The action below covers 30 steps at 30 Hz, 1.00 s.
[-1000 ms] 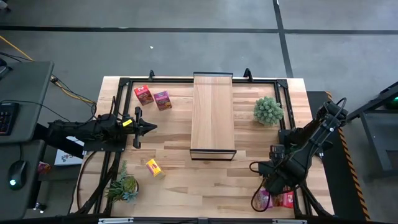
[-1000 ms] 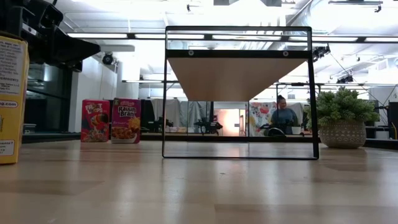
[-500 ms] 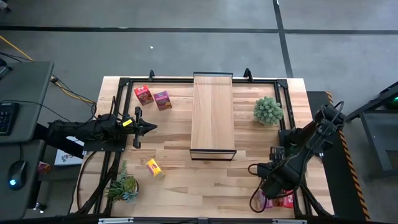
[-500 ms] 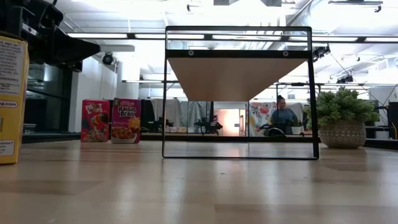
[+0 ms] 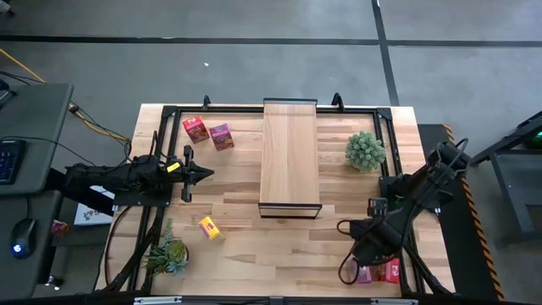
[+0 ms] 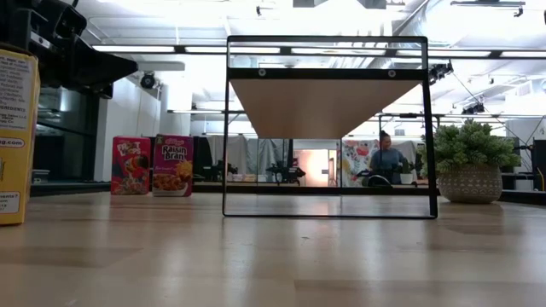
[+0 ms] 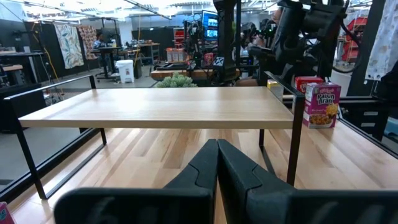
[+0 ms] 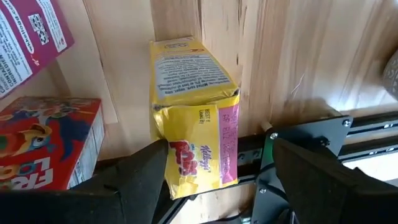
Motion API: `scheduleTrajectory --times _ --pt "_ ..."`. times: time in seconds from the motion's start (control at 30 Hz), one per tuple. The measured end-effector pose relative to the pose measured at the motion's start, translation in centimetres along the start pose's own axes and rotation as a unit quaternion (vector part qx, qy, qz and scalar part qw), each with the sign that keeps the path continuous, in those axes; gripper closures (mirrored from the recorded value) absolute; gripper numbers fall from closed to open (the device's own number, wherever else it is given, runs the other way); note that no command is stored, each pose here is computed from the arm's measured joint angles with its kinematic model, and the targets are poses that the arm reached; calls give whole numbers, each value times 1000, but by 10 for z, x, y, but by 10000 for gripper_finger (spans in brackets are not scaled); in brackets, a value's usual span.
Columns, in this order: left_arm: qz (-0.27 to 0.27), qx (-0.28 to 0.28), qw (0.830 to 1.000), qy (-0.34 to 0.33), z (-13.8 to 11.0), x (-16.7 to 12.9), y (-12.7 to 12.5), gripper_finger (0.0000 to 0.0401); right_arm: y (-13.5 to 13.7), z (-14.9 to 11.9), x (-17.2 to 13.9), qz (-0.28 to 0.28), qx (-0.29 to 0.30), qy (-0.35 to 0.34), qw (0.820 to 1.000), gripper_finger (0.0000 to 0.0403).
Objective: Stack cereal on shelf
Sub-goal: Put the right yellow cereal box on the shelf
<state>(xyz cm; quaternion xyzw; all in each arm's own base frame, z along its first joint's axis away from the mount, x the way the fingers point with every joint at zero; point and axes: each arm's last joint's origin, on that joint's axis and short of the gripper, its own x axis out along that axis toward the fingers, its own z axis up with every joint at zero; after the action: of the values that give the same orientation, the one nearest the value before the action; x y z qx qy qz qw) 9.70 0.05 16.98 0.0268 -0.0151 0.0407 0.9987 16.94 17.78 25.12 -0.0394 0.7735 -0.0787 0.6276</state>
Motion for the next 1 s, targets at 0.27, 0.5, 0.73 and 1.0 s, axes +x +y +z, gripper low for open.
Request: scheduleTrajectory --times 0.27,0.5,0.73,1.0 --pt "0 0 1000 0 0 0 0 401 0 1 -19 42 22 -10 999 116" --pt "0 0 1000 0 0 0 0 401 2 2 -8 39 31 -6 999 116" --pt "0 0 1000 0 0 0 0 401 0 1 7 21 24 10 999 116" --pt "0 0 1000 0 0 0 0 401 1 3 24 26 20 8 999 117"
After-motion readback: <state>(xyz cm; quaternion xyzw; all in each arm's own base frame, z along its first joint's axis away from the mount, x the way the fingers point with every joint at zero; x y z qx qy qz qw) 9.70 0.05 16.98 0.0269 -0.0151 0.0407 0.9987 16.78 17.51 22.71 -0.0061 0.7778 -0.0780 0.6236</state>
